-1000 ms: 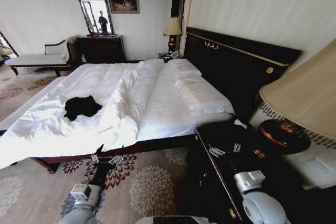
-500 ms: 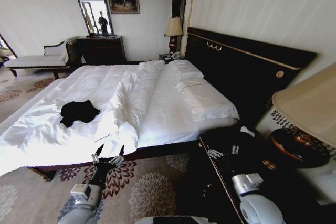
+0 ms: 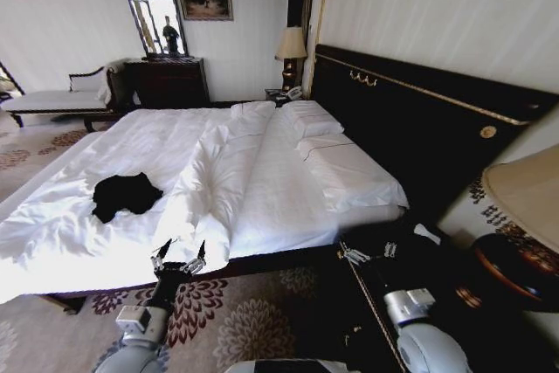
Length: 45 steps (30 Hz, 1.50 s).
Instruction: Fold the clothes on the bed.
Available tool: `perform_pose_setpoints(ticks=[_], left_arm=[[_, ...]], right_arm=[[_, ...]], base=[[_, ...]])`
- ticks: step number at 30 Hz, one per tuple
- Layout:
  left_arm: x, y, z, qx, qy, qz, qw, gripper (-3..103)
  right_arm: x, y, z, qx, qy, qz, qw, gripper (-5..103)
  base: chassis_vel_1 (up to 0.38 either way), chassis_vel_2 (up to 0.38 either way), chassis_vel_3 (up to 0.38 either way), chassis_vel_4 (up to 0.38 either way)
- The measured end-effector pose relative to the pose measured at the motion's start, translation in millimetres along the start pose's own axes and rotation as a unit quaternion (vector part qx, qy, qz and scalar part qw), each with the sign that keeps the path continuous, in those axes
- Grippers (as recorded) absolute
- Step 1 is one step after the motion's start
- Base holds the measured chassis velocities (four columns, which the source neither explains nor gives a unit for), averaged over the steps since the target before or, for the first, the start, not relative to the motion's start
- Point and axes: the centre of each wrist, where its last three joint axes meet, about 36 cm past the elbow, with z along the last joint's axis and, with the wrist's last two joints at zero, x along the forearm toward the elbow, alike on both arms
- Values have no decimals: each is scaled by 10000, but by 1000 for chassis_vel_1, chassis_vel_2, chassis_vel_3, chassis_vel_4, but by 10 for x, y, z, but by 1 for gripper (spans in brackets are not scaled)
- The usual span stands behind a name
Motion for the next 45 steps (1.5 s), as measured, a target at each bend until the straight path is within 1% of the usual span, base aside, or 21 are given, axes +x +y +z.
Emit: perform_pose_setpoints(ticks=[5,9,22,45], left_arm=[[1,7,-2,-3,-1,-11,10000,100],[-5,14,0,3,-5,-16,10000,100],[-5,9,4,55,-23,8,10000,100],[-2,21,23,-14,-21,18,10000,100]], right_arm=[[-7,5,10,-5,13,2,10000,100],[-21,-9,6,78,9,-25,10000,100],[-3,5,19,132,59,-3,9999,100],[11,16,15,159,80,-17,9998,100]], base=[[-115,117,124,-125],[-110,118,110,-112],[-73,137,71,-134],[35,219,-36,-220]])
